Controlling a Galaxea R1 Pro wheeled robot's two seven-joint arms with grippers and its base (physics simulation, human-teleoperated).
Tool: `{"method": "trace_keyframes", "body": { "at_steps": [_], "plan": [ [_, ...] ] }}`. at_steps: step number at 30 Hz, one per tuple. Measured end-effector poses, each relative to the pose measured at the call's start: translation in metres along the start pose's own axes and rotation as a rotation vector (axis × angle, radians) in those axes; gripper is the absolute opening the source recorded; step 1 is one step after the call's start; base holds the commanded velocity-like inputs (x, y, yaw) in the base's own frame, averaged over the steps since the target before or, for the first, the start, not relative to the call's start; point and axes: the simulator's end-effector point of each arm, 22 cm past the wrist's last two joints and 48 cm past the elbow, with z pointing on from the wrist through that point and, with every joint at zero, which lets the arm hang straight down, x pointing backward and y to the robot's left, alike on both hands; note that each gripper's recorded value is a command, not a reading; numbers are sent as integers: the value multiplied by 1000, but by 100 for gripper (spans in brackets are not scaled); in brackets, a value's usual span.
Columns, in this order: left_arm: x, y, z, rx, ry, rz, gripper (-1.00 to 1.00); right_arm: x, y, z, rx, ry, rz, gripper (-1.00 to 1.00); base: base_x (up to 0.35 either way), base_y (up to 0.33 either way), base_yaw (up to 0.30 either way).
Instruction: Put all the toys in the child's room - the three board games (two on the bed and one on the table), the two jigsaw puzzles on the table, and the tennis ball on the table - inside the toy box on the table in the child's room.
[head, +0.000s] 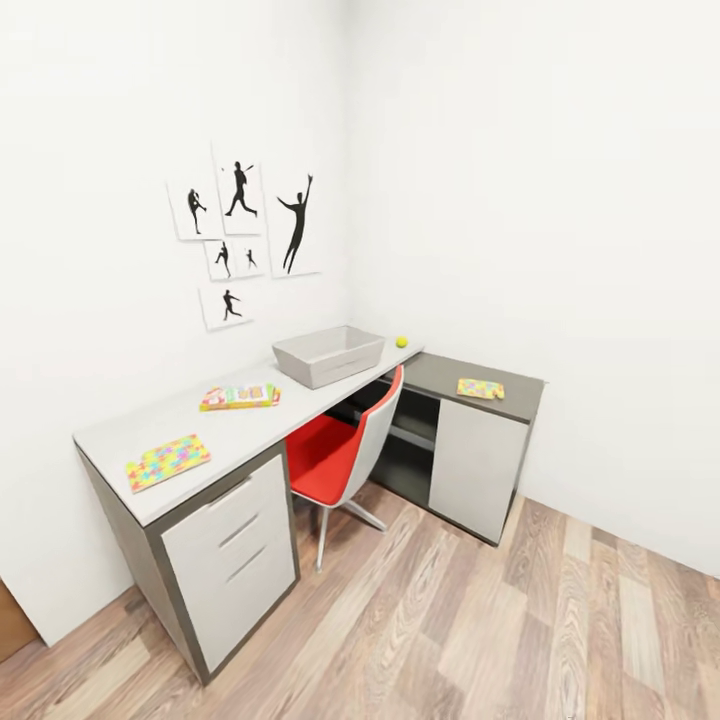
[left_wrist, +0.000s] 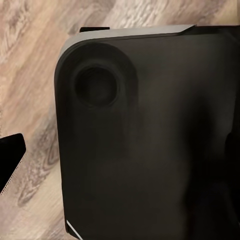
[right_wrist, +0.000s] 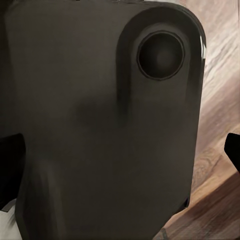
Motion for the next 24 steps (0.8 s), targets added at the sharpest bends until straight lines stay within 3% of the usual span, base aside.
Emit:
{"method": "trace_keyframes", "body": {
  "at_steps": [24],
  "plan": [
    [0, 0, 0, -1, 0, -2, 100, -1, 0, 0, 0, -6, -1, 100, 0, 0, -280]
  ]
}}
